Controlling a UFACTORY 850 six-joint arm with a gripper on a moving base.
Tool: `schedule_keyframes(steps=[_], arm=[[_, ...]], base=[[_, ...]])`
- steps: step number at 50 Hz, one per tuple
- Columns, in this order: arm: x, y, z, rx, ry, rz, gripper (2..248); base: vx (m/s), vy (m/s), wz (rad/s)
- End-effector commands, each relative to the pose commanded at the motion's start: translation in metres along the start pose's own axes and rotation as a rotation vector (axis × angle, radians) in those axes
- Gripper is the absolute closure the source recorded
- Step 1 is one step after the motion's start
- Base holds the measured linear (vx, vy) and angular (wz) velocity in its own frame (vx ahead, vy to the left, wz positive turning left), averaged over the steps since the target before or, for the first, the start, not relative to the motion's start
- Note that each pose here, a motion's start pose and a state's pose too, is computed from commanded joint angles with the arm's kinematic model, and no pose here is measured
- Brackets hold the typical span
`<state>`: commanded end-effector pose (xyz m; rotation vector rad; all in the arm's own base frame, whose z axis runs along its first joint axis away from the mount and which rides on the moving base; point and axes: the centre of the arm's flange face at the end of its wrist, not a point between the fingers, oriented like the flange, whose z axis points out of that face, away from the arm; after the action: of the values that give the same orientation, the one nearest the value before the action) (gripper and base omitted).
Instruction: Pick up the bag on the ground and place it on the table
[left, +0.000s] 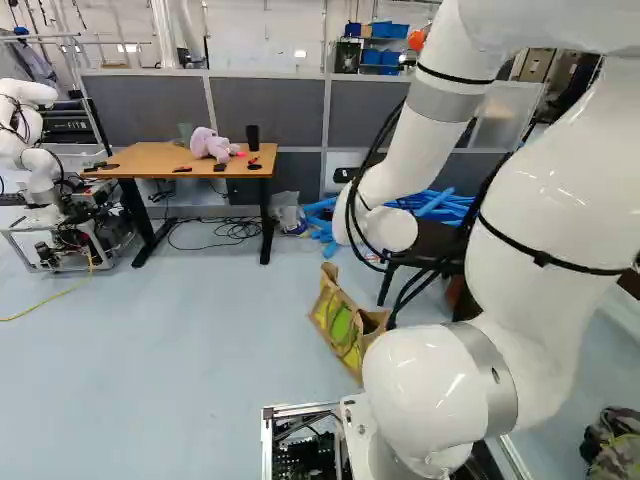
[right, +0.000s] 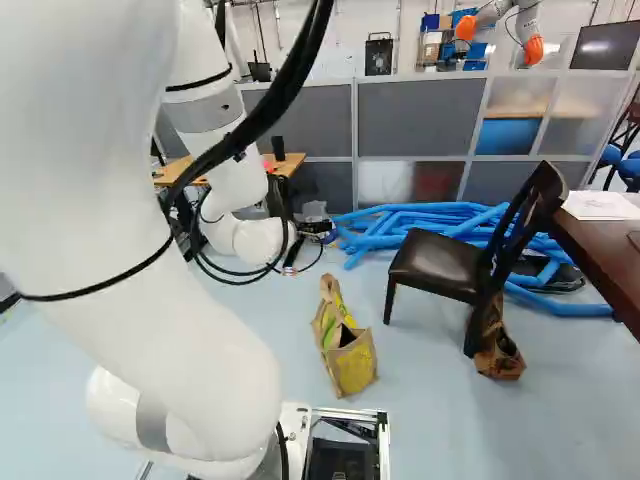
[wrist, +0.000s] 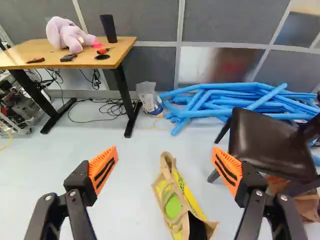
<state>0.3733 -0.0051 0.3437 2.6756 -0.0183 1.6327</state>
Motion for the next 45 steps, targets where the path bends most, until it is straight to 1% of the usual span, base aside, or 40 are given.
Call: schedule_keyframes(steps=[19,45], arm=[[-0.007,0.006,0.037,-0.013,-0.079,0.007,3],[-0.021,0.016,0.086,-0.03,-0.171,0.019,3]], base=[[0.0,0.0,0.0],[0.0,0.0,0.0]])
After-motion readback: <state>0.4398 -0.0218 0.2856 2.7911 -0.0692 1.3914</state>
